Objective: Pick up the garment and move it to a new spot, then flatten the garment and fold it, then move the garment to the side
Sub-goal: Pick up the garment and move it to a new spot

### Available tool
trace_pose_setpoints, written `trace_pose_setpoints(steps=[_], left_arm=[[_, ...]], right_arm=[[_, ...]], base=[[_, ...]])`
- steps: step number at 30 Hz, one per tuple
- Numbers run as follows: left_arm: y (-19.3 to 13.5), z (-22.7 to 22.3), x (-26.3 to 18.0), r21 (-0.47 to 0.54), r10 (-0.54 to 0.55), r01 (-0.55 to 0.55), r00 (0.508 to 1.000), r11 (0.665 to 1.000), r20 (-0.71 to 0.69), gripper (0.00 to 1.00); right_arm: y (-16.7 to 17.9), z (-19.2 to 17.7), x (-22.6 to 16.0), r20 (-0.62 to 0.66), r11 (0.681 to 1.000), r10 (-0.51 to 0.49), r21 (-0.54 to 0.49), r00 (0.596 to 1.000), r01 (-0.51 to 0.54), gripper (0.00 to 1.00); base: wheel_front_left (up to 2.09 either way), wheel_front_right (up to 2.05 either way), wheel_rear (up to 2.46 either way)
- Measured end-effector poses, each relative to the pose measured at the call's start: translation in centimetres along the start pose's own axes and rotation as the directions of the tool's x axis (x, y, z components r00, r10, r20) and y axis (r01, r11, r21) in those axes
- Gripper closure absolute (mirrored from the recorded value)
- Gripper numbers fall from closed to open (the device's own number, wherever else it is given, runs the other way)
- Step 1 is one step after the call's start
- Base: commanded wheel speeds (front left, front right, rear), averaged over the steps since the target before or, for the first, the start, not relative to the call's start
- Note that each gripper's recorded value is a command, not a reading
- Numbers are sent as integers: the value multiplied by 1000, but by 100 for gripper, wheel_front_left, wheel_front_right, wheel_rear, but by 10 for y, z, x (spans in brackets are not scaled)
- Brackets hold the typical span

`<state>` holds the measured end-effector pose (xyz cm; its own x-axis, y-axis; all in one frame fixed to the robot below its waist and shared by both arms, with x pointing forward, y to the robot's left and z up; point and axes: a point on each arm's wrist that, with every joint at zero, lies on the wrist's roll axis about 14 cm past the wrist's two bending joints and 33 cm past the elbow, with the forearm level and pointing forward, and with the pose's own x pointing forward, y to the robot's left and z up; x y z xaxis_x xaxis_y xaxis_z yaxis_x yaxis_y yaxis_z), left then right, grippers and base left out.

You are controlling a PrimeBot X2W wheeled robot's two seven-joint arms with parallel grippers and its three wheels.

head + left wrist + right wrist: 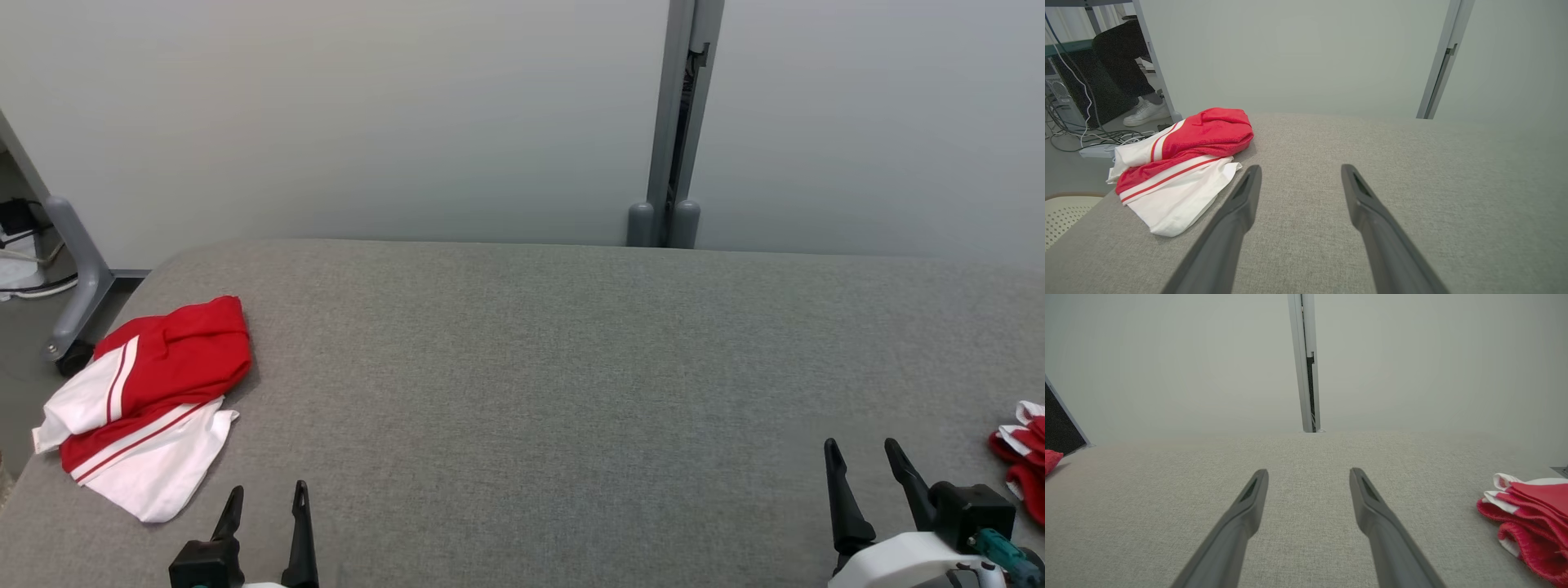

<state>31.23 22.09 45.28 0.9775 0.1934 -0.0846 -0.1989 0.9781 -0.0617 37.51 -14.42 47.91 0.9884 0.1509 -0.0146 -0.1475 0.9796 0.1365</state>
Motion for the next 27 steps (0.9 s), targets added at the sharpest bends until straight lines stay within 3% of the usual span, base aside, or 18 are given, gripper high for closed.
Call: trace_pose_setpoints(steps=[6,14,18,22,27], left_arm=[[21,-2,-9,-9,68,-68,998,998,-2,0],[75,-4,-36,-20,235,-235,972,972,0,0],[107,-7,-59,-28,342,-342,940,939,-4,0],[141,-5,-84,-45,462,-461,887,886,1,0],[160,-7,-102,-49,547,-547,837,836,-17,0]], right_arm=[[23,-8,11,-28,997,72,-7,997,-72,0],[82,-20,32,-69,971,240,7,968,-240,0],[119,-26,40,-87,941,338,11,937,-338,0],[164,-26,50,-86,891,454,11,887,-454,0],[197,-42,57,-125,844,535,32,836,-535,0]], base=[[0,0,0],[0,0,0],[0,0,0],[0,0,0],[0,0,0]])
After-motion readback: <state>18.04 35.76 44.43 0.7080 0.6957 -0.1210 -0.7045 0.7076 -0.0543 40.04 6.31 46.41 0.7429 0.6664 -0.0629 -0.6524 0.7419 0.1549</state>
